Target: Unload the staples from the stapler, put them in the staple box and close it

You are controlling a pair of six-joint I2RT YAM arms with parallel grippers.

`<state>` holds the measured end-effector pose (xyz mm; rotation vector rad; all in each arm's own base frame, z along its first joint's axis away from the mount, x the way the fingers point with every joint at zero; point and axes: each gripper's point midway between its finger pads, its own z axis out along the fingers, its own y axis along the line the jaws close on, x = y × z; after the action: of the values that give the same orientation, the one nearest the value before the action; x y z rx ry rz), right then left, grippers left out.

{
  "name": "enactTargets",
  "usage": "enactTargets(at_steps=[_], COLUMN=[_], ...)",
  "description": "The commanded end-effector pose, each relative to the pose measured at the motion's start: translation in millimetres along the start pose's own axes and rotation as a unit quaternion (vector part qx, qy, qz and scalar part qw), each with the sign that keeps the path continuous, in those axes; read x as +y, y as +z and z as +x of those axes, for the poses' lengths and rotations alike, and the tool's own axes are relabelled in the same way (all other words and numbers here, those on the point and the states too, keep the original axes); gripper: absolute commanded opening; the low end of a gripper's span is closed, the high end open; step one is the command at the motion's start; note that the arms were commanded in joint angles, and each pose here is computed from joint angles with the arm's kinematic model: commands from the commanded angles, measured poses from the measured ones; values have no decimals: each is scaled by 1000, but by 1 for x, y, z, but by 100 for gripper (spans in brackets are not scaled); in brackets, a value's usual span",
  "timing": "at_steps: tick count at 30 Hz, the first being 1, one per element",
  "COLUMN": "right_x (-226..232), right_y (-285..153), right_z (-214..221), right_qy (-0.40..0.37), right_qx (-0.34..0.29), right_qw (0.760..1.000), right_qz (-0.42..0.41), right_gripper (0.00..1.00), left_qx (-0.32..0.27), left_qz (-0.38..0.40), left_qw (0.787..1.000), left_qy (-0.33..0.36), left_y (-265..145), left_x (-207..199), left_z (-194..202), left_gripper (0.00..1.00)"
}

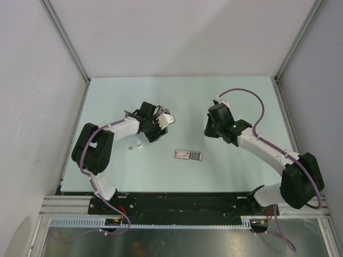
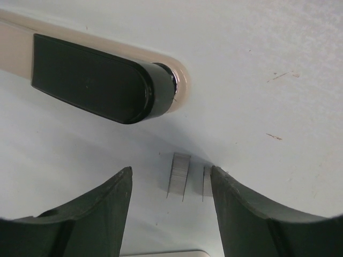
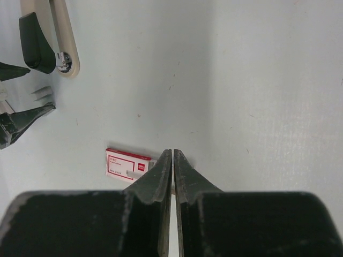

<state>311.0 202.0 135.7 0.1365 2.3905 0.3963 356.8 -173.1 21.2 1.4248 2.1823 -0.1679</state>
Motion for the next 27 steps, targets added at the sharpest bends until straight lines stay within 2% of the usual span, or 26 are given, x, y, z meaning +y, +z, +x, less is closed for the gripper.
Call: enactTargets(at_steps=[1, 18, 27], right_x=[0, 0, 4], right_y=[-1, -3, -5], right_z=[-4, -3, -5], right_qy=[3, 6, 6], right_qx=[-8, -6, -8], right_qw=[1000, 1000, 1000], right_qz=[-2, -4, -13], right_gripper=[9, 9, 9], left_qx=[28, 30, -13], left_qz=[18, 59, 25], left_qw=[999, 996, 997], left_qy=[10, 61, 77], left_y=[-4, -17, -47], left_x=[-17, -85, -58], left_z=[23, 29, -18], left_gripper=[66, 70, 78])
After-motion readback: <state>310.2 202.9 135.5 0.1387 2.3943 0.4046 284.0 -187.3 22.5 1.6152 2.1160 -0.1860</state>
